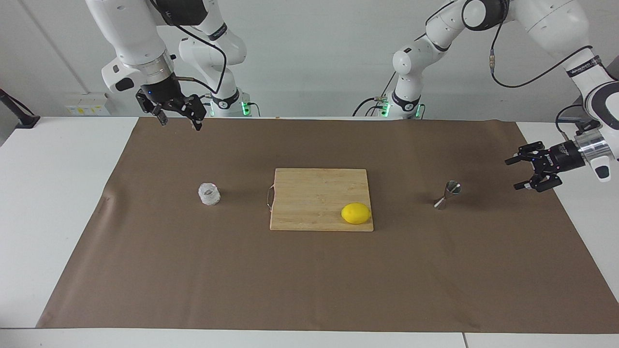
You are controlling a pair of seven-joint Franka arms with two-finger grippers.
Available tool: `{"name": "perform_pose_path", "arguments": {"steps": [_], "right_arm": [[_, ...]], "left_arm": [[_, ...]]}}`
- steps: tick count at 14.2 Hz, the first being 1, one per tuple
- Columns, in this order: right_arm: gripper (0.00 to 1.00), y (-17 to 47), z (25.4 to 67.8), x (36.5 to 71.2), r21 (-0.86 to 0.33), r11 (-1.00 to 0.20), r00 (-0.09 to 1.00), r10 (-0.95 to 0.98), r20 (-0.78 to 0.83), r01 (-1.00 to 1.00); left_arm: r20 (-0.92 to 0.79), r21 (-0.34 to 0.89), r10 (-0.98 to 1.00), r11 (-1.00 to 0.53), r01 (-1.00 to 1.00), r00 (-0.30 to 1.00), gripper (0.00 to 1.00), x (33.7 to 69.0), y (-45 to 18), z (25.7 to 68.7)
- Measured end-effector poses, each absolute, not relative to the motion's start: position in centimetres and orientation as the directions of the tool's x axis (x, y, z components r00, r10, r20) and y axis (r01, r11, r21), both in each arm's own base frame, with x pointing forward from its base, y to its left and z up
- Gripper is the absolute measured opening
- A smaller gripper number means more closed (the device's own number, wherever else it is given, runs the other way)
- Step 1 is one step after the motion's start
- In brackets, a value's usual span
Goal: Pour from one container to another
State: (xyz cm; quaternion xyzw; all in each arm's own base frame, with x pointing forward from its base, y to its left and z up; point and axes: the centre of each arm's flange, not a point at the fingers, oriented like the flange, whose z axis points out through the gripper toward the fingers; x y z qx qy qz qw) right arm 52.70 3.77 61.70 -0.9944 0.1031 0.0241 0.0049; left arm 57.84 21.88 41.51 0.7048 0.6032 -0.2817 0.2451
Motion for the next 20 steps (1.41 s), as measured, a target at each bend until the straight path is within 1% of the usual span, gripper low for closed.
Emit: {"name": "perform_pose_path", "arguments": {"steps": [3, 7, 13, 20], "right_arm": [[1.00, 3.8, 61.7, 52.7, -0.005, -0.979, 0.978, -0.205, -0.049, -0.205], [1.00, 3.8, 61.7, 52.7, -0.005, -0.979, 0.978, -0.205, -0.049, -0.205], [1.00, 3.8, 61.7, 52.7, -0.005, -0.979, 0.978, -0.205, -0.049, -0.205], [1.00, 3.8, 61.7, 52.7, -0.005, -0.979, 0.978, -0.205, -0.049, -0.205]], "left_arm": [[-0.703, -0.030, 0.708, -0.129, 0.991, 0.071, 1.00, 57.5, 21.7, 40.7], [-0.729, -0.029, 0.683, -0.101, 0.994, 0.048, 1.00, 57.8, 21.0, 39.1], [-0.810, -0.022, 0.587, -0.025, 0.999, -0.003, 1.00, 60.6, 17.7, 32.6], [-0.854, -0.044, 0.520, -0.033, 0.999, -0.020, 1.00, 61.5, 13.9, 30.6]]}}
